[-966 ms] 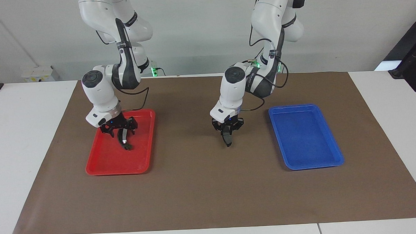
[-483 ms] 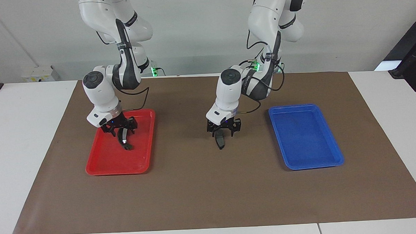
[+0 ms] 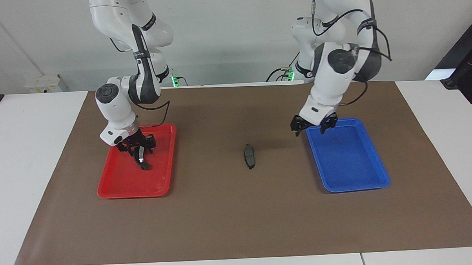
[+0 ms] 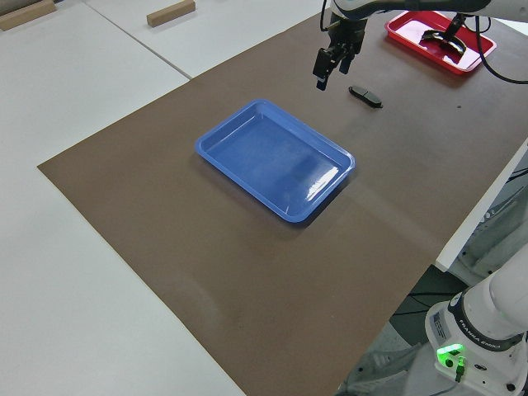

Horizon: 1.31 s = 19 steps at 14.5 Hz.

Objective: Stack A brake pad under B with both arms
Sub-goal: 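Place the pad mid-table with the left gripper while the right gripper grasps the curved pad, then retract the left gripper to rest while the right gripper lifts the curved pad, then carry the curved pad with the right gripper toward the dark pad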

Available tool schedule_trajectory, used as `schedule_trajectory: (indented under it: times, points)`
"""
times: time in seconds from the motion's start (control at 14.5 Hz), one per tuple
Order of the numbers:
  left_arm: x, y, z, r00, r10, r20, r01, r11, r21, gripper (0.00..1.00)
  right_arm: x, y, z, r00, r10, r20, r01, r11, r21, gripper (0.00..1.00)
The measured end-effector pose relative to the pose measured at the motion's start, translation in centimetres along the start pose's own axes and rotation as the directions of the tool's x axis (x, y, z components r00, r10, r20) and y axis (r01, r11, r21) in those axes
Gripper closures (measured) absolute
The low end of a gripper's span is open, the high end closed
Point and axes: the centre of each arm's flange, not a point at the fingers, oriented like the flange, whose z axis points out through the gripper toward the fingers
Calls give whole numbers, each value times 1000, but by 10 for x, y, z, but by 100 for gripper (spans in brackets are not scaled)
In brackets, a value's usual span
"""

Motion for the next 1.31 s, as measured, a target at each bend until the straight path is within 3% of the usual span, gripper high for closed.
schedule_trajectory:
  times: [0.14, 0.41, 0.76, 1.03, 1.31]
  points:
    - [-1, -65, -22, 1000, -6, -10, 6, 1000, -6, 0, 0, 0, 0, 1000, 1, 0, -1, 1000, 0, 56]
    - [-14, -118, -77, 999, -31, 23, 32, 999, -10, 0, 5, 1, -7, 999, 1, 32, -1, 1000, 4, 57]
    - [-18, -140, -131, 998, 1, 58, 0, 1000, -13, 0, 42, -16, -65, 997, -4, 82, 3, 1000, 13, 57]
    - [-16, -145, -124, 997, 13, 81, -12, 1000, -16, 0, 63, -108, -98, 998, -24, 50, 23, 1000, 17, 57]
    - [-16, -145, -122, 996, 14, 85, -12, 1000, -16, 0, 60, -193, -95, 999, -7, 49, 6, 1000, 16, 57]
